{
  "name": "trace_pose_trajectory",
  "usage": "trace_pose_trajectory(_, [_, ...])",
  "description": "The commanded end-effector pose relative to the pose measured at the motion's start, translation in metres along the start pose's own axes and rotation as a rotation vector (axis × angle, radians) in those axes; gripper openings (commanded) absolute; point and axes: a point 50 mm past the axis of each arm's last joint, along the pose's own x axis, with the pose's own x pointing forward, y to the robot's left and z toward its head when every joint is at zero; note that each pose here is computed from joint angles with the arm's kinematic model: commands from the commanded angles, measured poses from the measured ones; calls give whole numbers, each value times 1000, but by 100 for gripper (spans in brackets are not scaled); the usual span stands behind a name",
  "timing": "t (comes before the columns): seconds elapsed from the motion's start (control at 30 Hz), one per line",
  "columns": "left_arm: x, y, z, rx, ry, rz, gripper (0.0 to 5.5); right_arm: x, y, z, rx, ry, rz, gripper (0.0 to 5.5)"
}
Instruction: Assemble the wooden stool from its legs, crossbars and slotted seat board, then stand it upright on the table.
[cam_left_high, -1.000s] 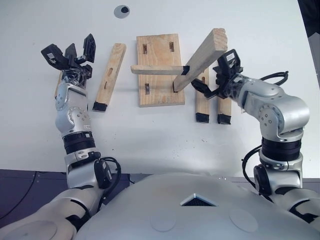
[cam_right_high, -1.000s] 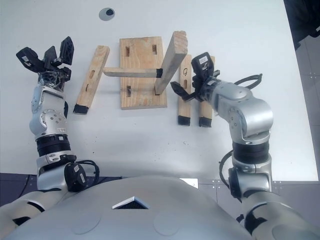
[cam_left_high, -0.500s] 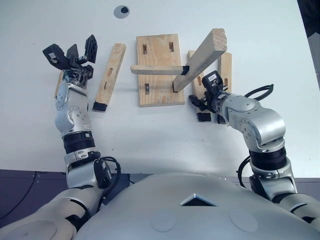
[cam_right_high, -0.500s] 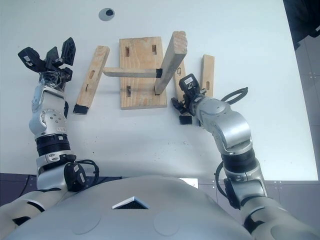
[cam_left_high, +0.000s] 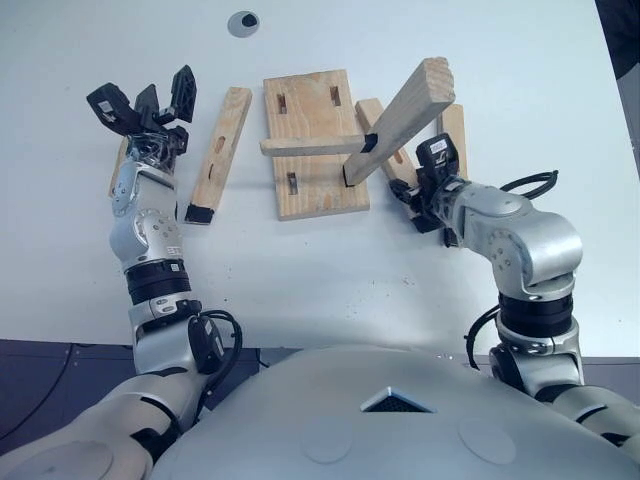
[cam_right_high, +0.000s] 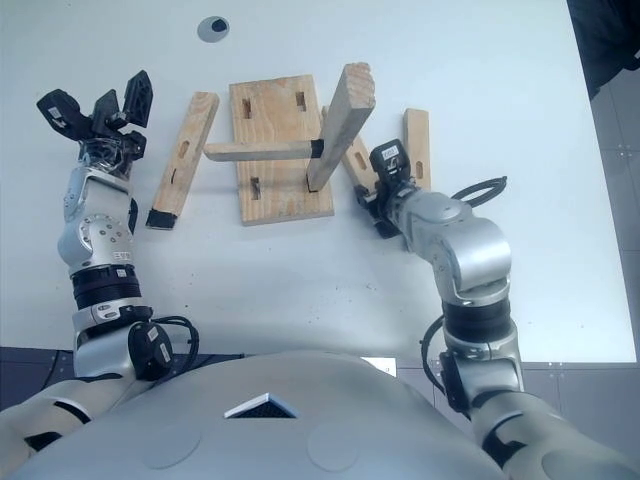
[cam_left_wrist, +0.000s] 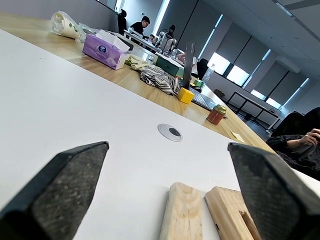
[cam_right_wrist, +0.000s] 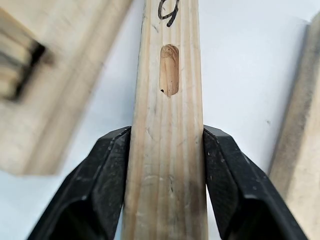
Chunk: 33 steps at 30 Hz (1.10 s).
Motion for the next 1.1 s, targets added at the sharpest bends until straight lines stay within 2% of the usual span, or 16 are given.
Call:
trace_pose_trajectory(0.03, [2,5,14,41,-23,-1,439,-6,-12,31,141,-114,25,206])
trace_pose_trajectory(0.17, [14,-6,39,145,-68,-151,439,-7,-33,62,130,-210,13,206])
trace_pose_trajectory(0.27, [34,-43,61,218,-97,-424,439,-6,-48,107,50,-432,85,206])
trace_pose_trajectory(0.33, [46,-67,69,196,-89,-594,439,-4,-51,126,-22,-551,149,206])
trace_pose_trajectory(0.47, [59,-98,73,107,-24,-849,439,10,-40,139,-67,-617,424,205])
trace_pose_trajectory(0.6, [60,-113,67,-19,67,-989,439,2,-22,152,-106,-753,784,205])
trace_pose_trajectory(0.77, [44,-132,59,-174,153,-1175,439,1,-18,151,-131,-729,1020,205])
trace_pose_trajectory(1.1, [40,-151,66,-270,195,-1229,439,6,-8,147,-171,-668,1120,205])
